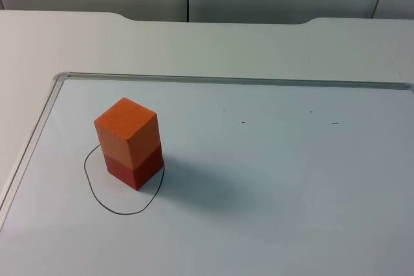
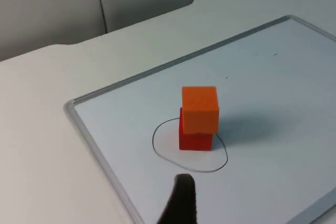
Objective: Pick up one cube with the left hand and another cube with the right hand. First place the cube in the right hand at the target position, then stack the cube in the left hand on top.
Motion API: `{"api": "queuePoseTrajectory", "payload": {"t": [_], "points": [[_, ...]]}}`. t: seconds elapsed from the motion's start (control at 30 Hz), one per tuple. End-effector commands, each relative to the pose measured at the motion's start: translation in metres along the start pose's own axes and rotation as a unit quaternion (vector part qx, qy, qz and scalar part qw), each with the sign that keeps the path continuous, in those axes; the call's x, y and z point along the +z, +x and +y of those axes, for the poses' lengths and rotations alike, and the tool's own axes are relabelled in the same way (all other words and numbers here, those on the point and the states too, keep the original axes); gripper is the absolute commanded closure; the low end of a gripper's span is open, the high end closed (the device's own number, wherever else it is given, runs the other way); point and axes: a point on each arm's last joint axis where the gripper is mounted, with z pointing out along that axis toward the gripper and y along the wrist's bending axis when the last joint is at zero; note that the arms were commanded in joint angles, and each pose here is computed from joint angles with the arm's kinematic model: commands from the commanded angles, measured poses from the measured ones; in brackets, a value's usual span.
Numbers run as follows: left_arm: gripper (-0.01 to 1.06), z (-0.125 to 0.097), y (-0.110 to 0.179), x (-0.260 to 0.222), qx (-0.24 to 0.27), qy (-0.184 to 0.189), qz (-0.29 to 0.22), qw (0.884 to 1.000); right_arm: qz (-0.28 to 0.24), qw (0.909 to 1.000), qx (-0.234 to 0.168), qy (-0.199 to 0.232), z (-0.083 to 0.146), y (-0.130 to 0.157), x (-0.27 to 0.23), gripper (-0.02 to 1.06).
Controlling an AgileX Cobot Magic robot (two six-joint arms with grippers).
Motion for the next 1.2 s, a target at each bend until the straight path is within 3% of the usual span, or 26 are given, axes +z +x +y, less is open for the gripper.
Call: {"api": "queuePoseTrajectory", "payload": {"t": [0.0, 0.1, 0.47, 0.67, 0.8, 0.9, 1.17], "points": [[0.32, 0.003, 0.012, -0.002, 0.005, -0.016, 0.043, 0.999, 0.007, 1.0000, 0.003, -0.003, 0.002, 0.014, -0.009, 0.07], [0.32, 0.003, 0.017, 0.001, 0.004, -0.015, 0.061, 0.998, 0.021, 0.9997, 0.008, -0.005, 0.003, 0.021, -0.015, 0.07], [0.32, 0.003, 0.016, 0.001, 0.004, -0.016, 0.056, 0.998, 0.120, 0.9926, 0.016, -0.010, 0.004, 0.046, -0.007, 0.07], [0.30, 0.003, 0.016, 0.001, 0.004, -0.016, 0.056, 0.998, 0.123, 0.9922, 0.014, -0.008, 0.004, 0.048, -0.007, 0.07], [0.09, 0.003, 0.016, 0.001, 0.004, -0.016, 0.056, 0.998, 0.125, 0.9921, 0.014, -0.007, 0.004, 0.048, -0.007, 0.07], [0.00, 0.003, 0.016, 0.001, 0.004, -0.016, 0.056, 0.998, 0.125, 0.9921, 0.014, -0.007, 0.004, 0.048, -0.007, 0.07], [0.00, 0.008, 0.015, 0.001, 0.004, -0.044, 0.054, 0.998, 0.126, 0.9920, 0.013, -0.007, 0.004, 0.048, -0.007, 0.07]]}}
